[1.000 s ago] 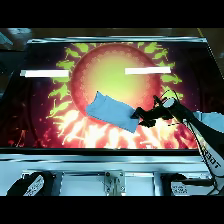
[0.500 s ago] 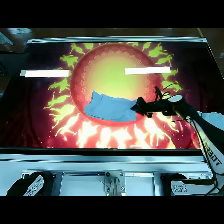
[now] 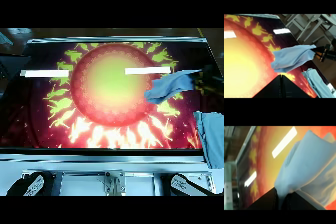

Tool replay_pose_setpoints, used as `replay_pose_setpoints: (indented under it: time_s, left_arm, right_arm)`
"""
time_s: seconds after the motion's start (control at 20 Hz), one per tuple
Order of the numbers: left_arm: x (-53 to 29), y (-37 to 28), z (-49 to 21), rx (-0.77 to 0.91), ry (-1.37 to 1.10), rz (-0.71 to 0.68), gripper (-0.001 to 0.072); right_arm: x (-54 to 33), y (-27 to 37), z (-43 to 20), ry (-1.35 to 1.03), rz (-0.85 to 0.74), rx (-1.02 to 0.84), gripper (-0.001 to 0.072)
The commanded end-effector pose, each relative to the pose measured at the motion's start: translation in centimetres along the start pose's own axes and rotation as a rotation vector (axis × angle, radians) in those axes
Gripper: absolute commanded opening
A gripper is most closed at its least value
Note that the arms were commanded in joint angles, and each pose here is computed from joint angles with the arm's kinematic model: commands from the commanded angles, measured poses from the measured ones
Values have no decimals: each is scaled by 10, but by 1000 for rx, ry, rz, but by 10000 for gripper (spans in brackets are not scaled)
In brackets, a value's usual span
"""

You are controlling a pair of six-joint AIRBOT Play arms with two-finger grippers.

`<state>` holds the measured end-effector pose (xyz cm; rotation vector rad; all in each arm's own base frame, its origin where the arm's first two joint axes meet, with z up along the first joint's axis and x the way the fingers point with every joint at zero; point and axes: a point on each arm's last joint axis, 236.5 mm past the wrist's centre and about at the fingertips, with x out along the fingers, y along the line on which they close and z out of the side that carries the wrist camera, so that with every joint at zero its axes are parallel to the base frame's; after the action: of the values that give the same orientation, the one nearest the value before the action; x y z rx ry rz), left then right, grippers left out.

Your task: Fold the shirts.

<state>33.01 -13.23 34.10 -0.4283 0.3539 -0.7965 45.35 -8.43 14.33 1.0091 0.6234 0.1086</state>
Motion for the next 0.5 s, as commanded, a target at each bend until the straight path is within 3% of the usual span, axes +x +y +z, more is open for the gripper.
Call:
replay_pose_setpoints:
  time_s: [0.0, 0.45]
  left_arm:
    - [3, -6, -3, -32, 11, -18, 42]
    - [22, -47, -23, -63, 82, -132, 42]
  right_arm:
    - [-80, -48, 54, -177, -105, 84, 68]
    - [-208, -165, 75, -340, -377, 185, 68]
